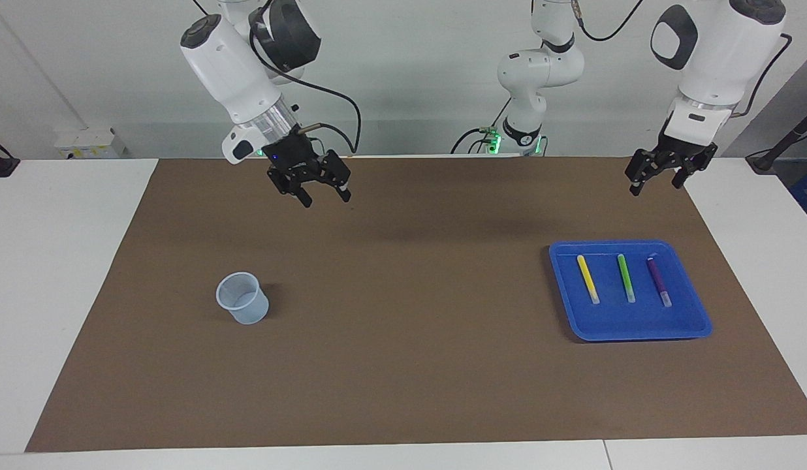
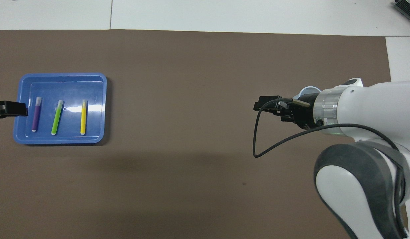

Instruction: Transfer and insert pens with both arms

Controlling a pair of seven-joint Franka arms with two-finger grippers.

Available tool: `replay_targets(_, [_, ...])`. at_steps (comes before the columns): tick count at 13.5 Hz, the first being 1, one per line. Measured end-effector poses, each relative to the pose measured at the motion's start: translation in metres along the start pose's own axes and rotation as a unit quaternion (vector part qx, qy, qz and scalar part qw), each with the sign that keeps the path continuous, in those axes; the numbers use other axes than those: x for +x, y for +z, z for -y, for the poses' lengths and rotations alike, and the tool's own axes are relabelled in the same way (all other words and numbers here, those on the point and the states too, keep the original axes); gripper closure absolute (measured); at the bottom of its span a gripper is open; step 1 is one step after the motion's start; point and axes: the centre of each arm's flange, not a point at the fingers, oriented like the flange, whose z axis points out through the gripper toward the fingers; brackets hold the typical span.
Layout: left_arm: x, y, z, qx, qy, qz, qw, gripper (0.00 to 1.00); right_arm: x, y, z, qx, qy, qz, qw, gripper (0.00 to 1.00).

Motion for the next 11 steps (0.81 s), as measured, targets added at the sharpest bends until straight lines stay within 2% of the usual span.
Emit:
replay_targets(1, [0.002, 0.021, -0.003, -0.016, -0.004, 0.009, 1.000, 0.09, -0.001, 0.004, 0.005, 0.003, 0.003, -0.005, 1.000, 0.00])
replay_targets(2, [0.002, 0.045, -0.008, -0.031, -0.009, 0.018, 0.999, 0.09, -0.002, 0.010, 0.011, 0.007, 0.009, -0.011, 1.000, 0.00])
replay_targets(3, [0.002, 0.071, -0.012, -0.040, -0.012, 0.024, 0.999, 0.15, -0.004, 0.015, 0.018, 0.011, 0.013, -0.017, 1.000, 0.00])
replay_targets(7, [-0.001, 0.165, -0.031, -0.047, -0.006, 0.013, 0.999, 0.19, -0.012, 0.040, 0.041, 0.023, 0.005, -0.031, 0.999, 0.00])
replay_targets(8, [-0.001, 0.179, -0.036, -0.047, -0.003, 0.012, 0.999, 0.23, -0.012, 0.046, 0.046, 0.026, 0.003, -0.036, 0.999, 0.00])
replay_targets(11, [0.004, 0.205, -0.038, -0.047, -0.004, 0.003, 0.999, 0.25, -0.003, 0.057, 0.056, 0.031, -0.001, -0.042, 0.999, 0.00])
